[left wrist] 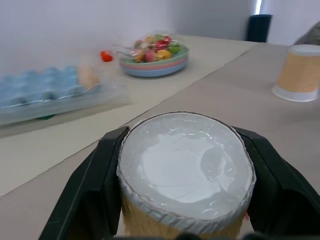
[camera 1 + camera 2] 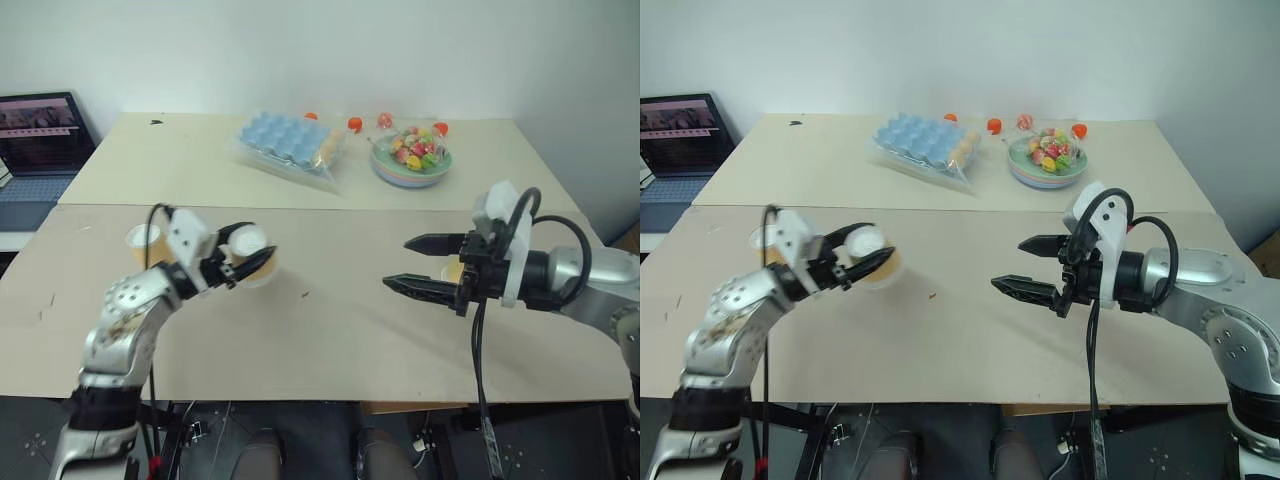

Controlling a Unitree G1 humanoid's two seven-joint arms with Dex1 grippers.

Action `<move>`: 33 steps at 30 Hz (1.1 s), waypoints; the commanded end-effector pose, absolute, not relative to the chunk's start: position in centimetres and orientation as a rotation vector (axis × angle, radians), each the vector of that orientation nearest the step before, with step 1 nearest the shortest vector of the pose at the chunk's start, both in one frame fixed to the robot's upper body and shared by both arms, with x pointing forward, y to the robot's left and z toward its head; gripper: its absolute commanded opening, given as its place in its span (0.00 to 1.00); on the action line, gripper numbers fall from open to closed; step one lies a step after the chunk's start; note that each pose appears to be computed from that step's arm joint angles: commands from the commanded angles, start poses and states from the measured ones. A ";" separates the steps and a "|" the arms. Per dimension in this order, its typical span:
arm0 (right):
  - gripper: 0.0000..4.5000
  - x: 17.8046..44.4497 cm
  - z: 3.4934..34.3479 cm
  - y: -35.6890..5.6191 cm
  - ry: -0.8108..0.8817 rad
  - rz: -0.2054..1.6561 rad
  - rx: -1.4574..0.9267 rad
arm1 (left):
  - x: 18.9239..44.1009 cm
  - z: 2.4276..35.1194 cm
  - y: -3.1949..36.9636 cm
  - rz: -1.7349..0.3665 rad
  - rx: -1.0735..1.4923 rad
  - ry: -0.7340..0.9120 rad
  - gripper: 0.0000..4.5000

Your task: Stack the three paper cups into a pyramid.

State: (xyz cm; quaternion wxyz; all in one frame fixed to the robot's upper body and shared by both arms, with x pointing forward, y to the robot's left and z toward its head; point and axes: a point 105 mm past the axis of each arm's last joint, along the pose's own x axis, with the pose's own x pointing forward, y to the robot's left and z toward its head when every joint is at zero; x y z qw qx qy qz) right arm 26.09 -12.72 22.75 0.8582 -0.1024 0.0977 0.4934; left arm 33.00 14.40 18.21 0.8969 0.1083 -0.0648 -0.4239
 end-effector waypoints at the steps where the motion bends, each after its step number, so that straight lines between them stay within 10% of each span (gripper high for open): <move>1: 1.00 25.3 23.9 -12.8 0.142 1.005 -0.220 | 33.9 18.0 13.3 -0.971 0.263 -0.121 0.66; 31: 1.00 23.5 24.0 -12.8 0.105 0.856 -0.195 | 37.1 15.8 2.6 -1.339 0.209 -0.125 0.66; 33: 1.00 23.5 24.0 -12.8 0.105 0.854 -0.194 | 37.4 15.9 3.0 -1.310 0.181 -0.123 0.81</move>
